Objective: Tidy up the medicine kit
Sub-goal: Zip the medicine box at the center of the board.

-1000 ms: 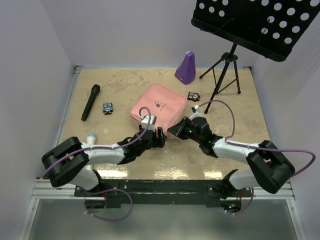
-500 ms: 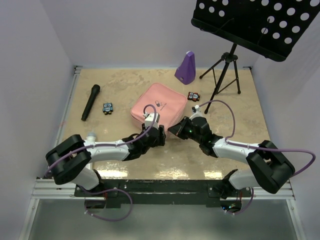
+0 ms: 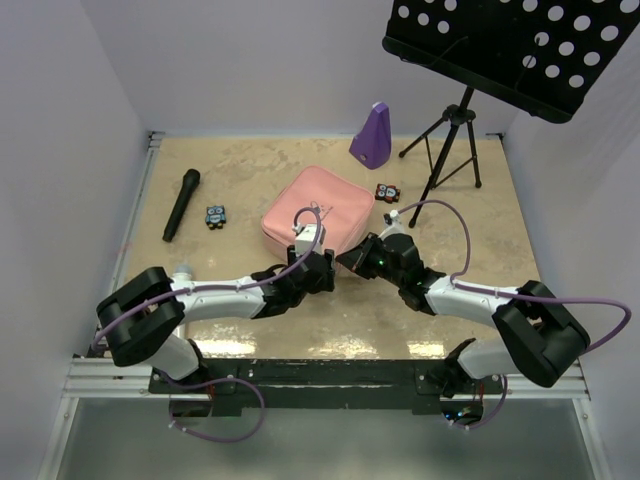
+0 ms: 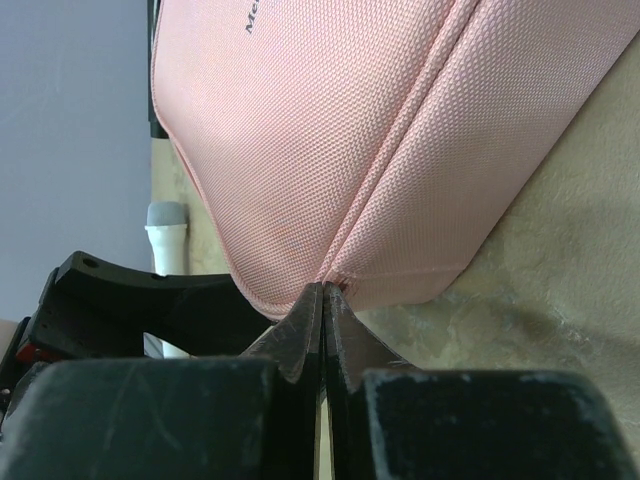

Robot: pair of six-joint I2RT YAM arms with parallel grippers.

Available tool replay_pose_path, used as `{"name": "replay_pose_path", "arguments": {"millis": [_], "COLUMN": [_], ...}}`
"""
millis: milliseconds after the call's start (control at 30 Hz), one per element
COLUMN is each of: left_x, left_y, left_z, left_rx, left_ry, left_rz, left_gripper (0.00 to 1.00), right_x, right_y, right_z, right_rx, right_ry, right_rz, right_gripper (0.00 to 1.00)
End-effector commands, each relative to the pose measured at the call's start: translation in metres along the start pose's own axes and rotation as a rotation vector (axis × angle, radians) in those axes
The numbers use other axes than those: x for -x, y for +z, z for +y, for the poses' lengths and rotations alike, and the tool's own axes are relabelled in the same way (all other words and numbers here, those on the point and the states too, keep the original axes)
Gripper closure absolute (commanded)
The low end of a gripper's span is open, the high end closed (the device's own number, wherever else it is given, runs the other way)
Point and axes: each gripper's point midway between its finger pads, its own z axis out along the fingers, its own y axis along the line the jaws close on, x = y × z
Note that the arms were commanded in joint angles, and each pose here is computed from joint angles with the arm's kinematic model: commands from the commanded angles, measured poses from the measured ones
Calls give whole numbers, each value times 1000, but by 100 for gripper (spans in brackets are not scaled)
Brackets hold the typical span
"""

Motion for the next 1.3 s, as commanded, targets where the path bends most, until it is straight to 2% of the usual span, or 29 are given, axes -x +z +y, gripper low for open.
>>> {"name": "replay_pose_path", "arguments": {"millis": [0, 167, 767, 1033, 1267], "left_x": [40, 37, 43, 46, 46], "left_y": [2, 2, -5, -6, -6], "left_z": [-29, -24, -25, -28, -28], "left_rx": [-31, 4, -37, -52, -57], "left_ry": [-86, -90, -94, -91, -87], "left_rz": [-95, -86, -116, -126, -130], "left_gripper": [39, 50, 69, 82, 89], "right_x": [-14, -14, -16, -16, -16], "right_y": [-1, -2, -3, -3, -3], "right_z": [0, -1, -2, -2, -1], "right_rx": [0, 0, 4, 4, 6], "right_ry": [-19, -20, -20, -20, -19], "right_rz": [60, 60, 65, 65, 65], "right_gripper": [100, 100, 100, 100, 100]}}
